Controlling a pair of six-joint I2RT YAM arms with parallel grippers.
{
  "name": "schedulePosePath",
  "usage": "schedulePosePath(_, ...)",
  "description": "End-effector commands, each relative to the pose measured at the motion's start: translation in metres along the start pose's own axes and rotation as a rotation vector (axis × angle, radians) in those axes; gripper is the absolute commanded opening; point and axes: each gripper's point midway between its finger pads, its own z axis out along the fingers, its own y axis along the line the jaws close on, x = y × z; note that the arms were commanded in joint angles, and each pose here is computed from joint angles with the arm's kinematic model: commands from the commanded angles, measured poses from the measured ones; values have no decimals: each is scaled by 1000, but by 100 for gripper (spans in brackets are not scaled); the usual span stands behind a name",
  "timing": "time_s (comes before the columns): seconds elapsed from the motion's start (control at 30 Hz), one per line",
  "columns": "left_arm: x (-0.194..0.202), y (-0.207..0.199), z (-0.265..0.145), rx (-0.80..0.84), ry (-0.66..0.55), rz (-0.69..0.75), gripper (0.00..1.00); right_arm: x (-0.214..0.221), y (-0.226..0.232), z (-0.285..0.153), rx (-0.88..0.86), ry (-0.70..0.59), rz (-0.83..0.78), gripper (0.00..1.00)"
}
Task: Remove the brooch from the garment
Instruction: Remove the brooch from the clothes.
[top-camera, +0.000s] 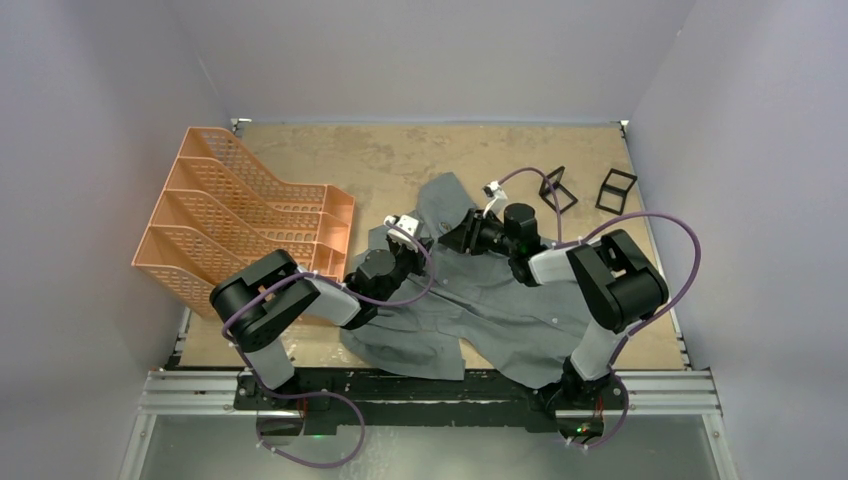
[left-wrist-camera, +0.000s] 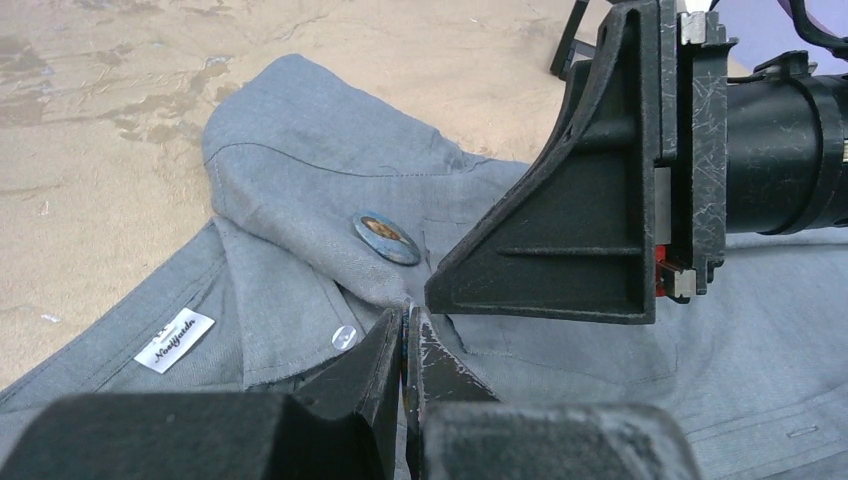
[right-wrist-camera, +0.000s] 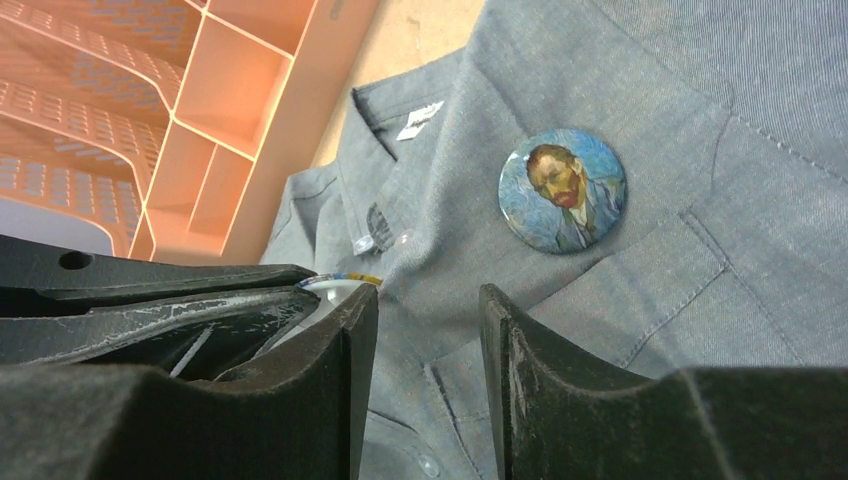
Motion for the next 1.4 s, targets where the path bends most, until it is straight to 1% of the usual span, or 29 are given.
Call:
schedulePosePath(0.0,-24,-4,1,4,-85,-56,0,-14,17,-3,-74,-58,-102,46)
schedulePosePath(0.1,-26,-4,0,-3,-91,-74,0,-16,21,-8,-89,-101,-151,51)
schedulePosePath(0.17,-28,-3,1,-10,-93,-85,0,-16,24,-12,-104,-144,-188,51)
schedulePosePath(0.27,-28,-3,2,-19,-92,-103,0,-16,37,-23,-149,-256,-266,53)
schedulePosePath(0.3,-28,-2,2,-23,-92,-112,0,-15,40,-27,-161,-290,-292,54)
schedulePosePath(0.37,-31,-3,1,-21,-102,-131,0,-13,50,-34,-200,-339,-339,62)
schedulePosePath(0.47,-34,-6,1,-9,-112,-152,0,-8,57,-33,-225,-363,-386,65)
schedulePosePath(0.57,-35,-9,1,5,-115,-163,0,-10,60,-31,-212,-397,-424,71)
schedulePosePath(0.7,-36,-10,-1,18,-121,-169,0,-22,56,-32,-155,-469,-458,76)
schedulePosePath(0.77,-39,-11,-2,23,-127,-172,0,-26,53,-30,-142,-484,-477,77)
schedulePosePath(0.93,-41,-12,-3,28,-126,-175,0,-22,58,-31,-209,-545,-540,77)
schedulePosePath(1.03,-43,-13,-4,31,-125,-177,0,-11,59,-23,-244,-522,-574,77)
schedulePosePath(1.13,-44,-15,-4,38,-123,-180,0,-9,65,-19,-254,-526,-613,77)
schedulePosePath(1.37,-44,-16,-3,38,-121,-186,0,-23,88,-30,-297,-582,-675,77)
